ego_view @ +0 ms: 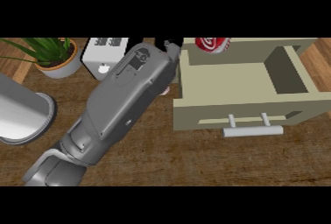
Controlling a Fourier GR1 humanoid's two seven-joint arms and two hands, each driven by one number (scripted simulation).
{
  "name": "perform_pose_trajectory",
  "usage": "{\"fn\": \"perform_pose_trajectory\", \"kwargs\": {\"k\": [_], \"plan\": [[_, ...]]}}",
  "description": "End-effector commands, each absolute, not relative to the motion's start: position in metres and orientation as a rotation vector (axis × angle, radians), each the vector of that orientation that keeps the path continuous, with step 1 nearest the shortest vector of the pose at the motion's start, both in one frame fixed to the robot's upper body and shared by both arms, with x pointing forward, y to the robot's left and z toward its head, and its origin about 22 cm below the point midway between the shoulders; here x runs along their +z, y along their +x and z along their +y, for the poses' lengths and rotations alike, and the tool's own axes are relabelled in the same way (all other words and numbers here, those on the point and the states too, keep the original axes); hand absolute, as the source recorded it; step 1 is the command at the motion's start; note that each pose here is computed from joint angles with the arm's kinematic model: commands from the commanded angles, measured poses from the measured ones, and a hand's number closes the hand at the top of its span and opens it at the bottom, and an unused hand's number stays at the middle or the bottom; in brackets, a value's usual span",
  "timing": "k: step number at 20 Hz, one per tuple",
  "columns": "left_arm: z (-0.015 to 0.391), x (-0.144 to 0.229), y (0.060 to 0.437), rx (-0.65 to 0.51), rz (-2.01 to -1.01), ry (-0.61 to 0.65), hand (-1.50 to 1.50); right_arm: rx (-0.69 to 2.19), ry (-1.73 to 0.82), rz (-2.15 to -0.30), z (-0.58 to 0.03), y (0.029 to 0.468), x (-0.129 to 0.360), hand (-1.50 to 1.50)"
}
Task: Pick up the can, place it into the drawer and close the drawer
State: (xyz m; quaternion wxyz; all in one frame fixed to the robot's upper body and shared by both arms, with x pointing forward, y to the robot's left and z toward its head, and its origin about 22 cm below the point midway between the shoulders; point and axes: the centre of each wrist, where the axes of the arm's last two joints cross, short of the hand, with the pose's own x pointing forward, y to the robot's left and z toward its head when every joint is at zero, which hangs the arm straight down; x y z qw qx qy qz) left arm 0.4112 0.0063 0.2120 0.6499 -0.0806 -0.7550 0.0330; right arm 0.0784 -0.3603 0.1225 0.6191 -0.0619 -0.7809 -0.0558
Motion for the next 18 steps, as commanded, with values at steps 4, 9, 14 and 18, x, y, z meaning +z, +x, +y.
{"fn": "perform_pose_trajectory", "kwargs": {"k": [4, 9, 14, 18], "plan": [[-0.008, 0.206, 0.415, 0.066, -1.693, -0.162, 1.5, -0.126, -0.148, -1.797, -0.354, 0.077, 0.123, -1.5], [-0.019, 0.208, 0.414, 0.044, -1.695, -0.1, 1.5, -0.106, -0.121, -1.798, -0.366, 0.094, 0.119, -1.5], [-0.018, 0.198, 0.417, 0.041, -1.632, -0.109, 1.5, -0.093, -0.107, -1.804, -0.36, 0.098, 0.119, -1.5], [-0.019, 0.197, 0.42, 0.033, -1.668, -0.027, 1.5, -0.082, -0.122, -1.816, -0.363, 0.08, 0.135, -1.5]]}}
